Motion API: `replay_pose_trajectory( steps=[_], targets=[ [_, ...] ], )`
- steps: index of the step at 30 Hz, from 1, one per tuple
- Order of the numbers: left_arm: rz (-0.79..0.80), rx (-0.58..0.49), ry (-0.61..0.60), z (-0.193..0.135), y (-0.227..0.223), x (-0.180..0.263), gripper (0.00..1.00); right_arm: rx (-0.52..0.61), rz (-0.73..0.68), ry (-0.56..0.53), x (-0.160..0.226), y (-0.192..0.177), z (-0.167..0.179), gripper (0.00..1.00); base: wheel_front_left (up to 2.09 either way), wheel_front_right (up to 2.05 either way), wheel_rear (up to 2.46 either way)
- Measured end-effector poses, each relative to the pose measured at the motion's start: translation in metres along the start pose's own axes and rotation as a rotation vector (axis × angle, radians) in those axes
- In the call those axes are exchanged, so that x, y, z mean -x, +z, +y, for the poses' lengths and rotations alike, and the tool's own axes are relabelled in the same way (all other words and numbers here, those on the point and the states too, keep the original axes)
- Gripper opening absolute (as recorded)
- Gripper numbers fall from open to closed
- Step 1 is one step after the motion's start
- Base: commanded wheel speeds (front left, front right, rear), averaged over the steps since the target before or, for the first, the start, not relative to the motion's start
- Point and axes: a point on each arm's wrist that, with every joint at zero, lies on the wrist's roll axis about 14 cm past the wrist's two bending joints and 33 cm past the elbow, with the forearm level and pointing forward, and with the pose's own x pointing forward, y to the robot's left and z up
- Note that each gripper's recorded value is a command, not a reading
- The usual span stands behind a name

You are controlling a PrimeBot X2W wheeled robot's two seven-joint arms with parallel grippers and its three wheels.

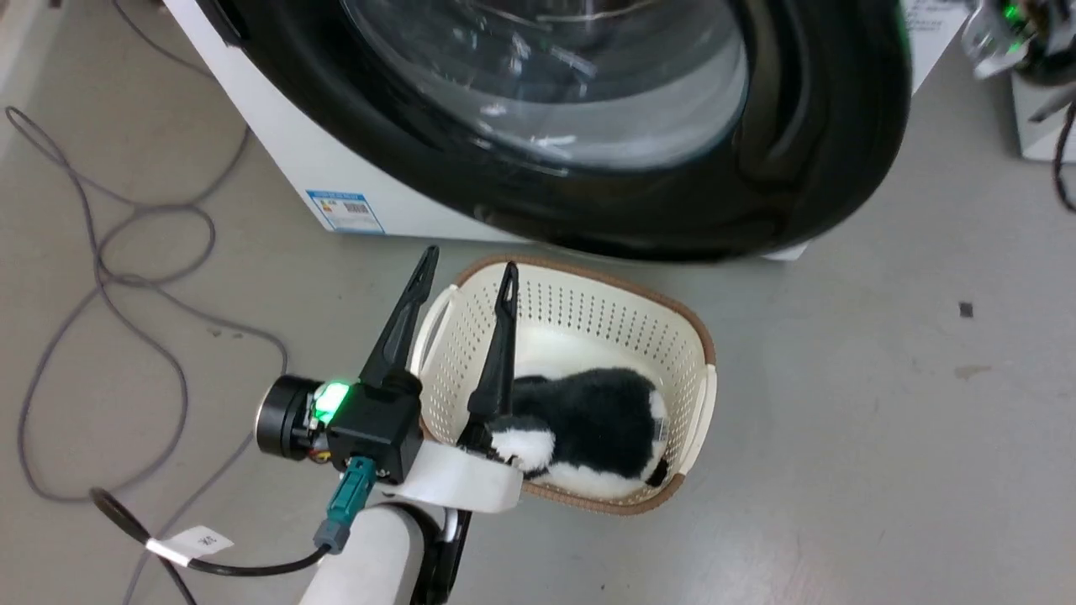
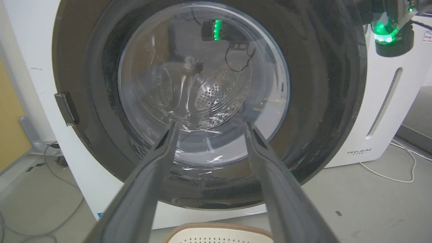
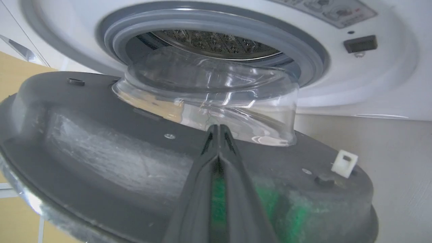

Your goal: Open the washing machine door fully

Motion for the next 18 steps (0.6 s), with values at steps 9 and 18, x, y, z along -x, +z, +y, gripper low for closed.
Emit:
replay_pose_trajectory(
  steps=[9,18],
  targets=[
    [0.019,-0.008,0.017,0.003,0.005,0.026,1.00,0.013,0.086,0.003,0.013,-0.040,0.007,0.00,0.00,0.00,0.00],
    [0.054,-0.035,0.035,0.008,0.004,0.060,1.00,0.031,0.185,0.046,0.022,-0.096,0.019,0.00,0.00,0.00,0.00]
  ],
)
